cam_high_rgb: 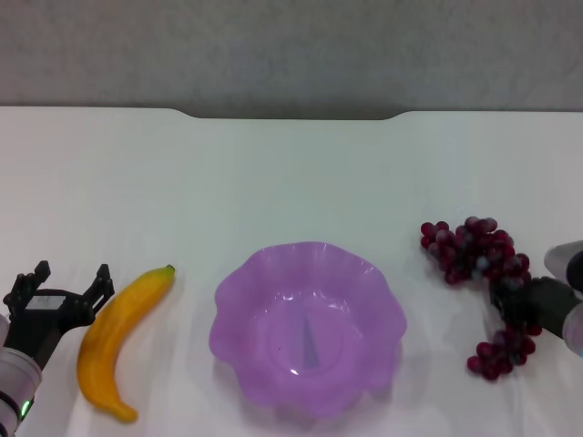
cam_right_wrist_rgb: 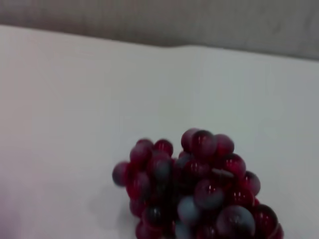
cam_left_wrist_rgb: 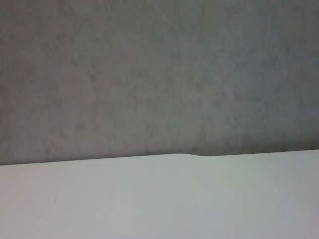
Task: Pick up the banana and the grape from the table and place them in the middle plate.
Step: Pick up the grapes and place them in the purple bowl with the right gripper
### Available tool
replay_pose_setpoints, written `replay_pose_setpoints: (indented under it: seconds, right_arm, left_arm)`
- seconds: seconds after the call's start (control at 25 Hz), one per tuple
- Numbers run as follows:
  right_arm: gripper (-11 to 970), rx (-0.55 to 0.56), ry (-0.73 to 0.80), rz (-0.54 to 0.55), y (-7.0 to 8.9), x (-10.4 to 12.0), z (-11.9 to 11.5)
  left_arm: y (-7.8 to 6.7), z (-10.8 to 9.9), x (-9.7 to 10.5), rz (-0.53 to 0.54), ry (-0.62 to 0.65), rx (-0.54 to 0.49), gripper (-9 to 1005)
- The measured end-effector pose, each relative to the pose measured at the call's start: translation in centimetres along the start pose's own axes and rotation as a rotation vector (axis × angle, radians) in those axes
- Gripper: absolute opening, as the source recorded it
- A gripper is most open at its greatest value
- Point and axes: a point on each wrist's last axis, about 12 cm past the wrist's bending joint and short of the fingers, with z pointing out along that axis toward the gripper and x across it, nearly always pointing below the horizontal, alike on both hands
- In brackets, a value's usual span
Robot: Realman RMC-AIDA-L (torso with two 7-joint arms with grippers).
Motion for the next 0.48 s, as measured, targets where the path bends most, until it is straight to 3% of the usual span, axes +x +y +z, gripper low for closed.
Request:
replay_pose_setpoints:
  seconds: [0.48]
  right_arm:
    - [408, 0.020, -0.127, -0.042, 0.73, -0.07, -0.85]
  left_arm:
    - [0.08, -0.08, 0.05, 0.000, 0.000, -0.002, 877]
